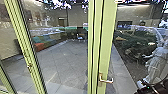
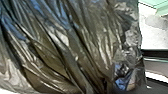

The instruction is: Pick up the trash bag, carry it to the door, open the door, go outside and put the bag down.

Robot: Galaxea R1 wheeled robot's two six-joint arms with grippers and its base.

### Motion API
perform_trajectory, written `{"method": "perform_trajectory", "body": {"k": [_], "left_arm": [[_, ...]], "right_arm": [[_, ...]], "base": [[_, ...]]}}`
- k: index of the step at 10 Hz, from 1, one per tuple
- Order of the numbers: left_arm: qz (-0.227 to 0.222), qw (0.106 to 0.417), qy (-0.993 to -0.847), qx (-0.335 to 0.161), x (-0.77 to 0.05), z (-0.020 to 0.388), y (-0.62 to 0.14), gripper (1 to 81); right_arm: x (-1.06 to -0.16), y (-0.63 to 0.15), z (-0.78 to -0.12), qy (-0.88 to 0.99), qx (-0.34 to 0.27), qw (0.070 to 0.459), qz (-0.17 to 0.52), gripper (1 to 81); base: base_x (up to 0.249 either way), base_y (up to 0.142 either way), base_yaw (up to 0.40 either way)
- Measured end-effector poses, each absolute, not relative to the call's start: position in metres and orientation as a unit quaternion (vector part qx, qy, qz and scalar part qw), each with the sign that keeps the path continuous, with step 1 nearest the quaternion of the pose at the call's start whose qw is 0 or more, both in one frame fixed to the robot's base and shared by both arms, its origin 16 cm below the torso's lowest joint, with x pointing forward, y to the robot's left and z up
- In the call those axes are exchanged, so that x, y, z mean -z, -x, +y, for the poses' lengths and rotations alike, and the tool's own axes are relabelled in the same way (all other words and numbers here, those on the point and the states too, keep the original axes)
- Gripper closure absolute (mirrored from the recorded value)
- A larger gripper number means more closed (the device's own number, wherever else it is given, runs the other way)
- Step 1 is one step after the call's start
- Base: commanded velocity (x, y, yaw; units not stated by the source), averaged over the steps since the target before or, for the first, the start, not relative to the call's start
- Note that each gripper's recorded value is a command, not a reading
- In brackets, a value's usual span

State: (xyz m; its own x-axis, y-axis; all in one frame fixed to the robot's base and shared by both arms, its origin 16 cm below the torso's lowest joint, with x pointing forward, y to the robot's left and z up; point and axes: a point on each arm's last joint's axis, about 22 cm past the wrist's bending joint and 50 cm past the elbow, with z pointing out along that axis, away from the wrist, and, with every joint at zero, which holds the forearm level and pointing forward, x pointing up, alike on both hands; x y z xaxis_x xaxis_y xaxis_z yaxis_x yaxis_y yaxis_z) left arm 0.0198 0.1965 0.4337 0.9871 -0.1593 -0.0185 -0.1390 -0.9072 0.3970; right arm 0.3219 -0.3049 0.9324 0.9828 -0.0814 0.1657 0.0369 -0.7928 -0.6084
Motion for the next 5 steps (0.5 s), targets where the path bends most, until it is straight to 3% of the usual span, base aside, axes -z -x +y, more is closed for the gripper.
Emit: {"method": "perform_trajectory", "body": {"k": [5], "left_arm": [[-0.076,0.202,-0.976,0.026,-0.434,0.196,-0.02,81.1]], "right_arm": [[-0.936,-0.374,-0.321,0.944,0.111,0.306,0.061,1.0]], "base": [[0.0,0.0,0.0]]}}
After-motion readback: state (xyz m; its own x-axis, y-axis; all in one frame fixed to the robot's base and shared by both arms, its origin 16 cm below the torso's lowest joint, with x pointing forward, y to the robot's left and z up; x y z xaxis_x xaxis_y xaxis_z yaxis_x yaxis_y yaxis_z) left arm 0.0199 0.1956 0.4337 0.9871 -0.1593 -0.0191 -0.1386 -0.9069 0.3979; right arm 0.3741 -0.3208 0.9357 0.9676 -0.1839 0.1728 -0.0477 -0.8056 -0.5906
